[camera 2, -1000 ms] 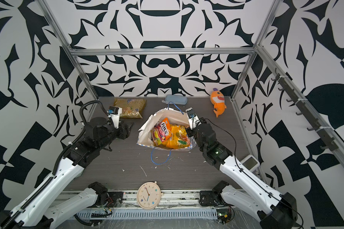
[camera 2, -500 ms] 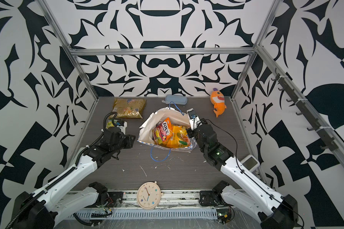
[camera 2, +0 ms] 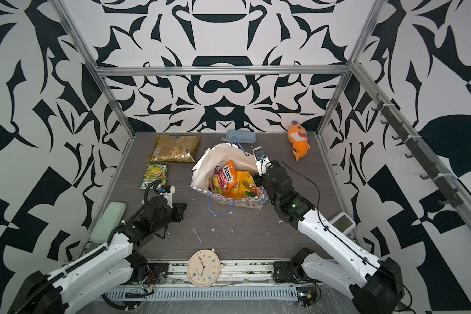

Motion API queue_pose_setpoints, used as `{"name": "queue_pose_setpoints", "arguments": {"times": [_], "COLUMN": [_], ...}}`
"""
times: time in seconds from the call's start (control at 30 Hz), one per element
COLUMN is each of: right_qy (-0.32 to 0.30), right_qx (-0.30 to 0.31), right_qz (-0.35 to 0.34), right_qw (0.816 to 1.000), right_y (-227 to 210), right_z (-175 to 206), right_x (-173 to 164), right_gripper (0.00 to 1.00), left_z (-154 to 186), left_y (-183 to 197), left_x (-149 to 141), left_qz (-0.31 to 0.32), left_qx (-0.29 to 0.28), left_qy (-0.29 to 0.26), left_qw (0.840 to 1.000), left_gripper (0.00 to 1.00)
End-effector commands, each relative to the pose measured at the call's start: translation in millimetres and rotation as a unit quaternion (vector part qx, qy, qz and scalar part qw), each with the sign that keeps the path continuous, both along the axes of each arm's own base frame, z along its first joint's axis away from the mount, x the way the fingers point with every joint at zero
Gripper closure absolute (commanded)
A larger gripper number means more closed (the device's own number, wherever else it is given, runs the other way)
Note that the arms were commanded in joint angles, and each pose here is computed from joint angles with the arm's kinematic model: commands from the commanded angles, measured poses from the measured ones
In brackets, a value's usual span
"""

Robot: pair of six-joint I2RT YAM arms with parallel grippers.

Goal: Take the snacks out of the paper bag
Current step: Place the paper bag at the center of the table.

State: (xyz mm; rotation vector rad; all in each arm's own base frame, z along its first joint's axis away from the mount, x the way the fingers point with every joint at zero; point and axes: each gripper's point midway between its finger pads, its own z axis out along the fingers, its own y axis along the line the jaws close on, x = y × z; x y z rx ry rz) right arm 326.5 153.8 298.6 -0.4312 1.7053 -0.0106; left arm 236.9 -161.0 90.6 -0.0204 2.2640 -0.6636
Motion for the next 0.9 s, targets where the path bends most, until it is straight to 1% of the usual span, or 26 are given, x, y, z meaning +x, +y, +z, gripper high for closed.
{"name": "queue_pose_setpoints", "arguments": {"times": [0.0,0.17,0.23,0.3,0.33,0.37,0.53,0.67,0.87], "right_qy": [-0.053,-0.056,-0.055,-0.053,-0.053,-0.053,-0.059,-0.061,-0.06], "right_qx": [0.045,0.048,0.051,0.053,0.053,0.053,0.062,0.066,0.065], "right_qz": [-0.004,-0.008,-0.006,-0.007,-0.006,-0.007,-0.003,0.002,0.0], "right_qw": [0.998,0.997,0.997,0.997,0.997,0.997,0.996,0.996,0.996], "right_y": [0,0,1,2,2,2,1,0,-1], "right_z": [44,46,48,48,49,49,56,60,63], "right_x": [2,5,5,6,6,6,2,-1,-3], "right_gripper": [1.0,1.0,1.0,1.0,1.0,1.0,1.0,1.0,1.0], "left_z": [10,0,-6,-10,-9,-17,-23,-30,-38], "left_y": [-20,-61,-76,-89,-94,-97,-111,-128,-141], "left_x": [4,-2,-3,-4,-3,-2,10,23,47], "left_qz": [-0.041,-0.131,-0.157,-0.179,-0.185,-0.188,-0.201,-0.207,-0.198], "left_qx": [-0.011,-0.017,-0.007,-0.009,-0.012,-0.009,-0.007,-0.02,-0.014], "left_qy": [-0.042,-0.06,-0.051,-0.051,-0.055,-0.048,-0.062,-0.072,-0.097], "left_qw": [0.998,0.989,0.986,0.982,0.981,0.981,0.978,0.976,0.975], "left_gripper": [0.98,1.0,1.0,1.0,1.0,1.0,1.0,1.0,1.0]}}
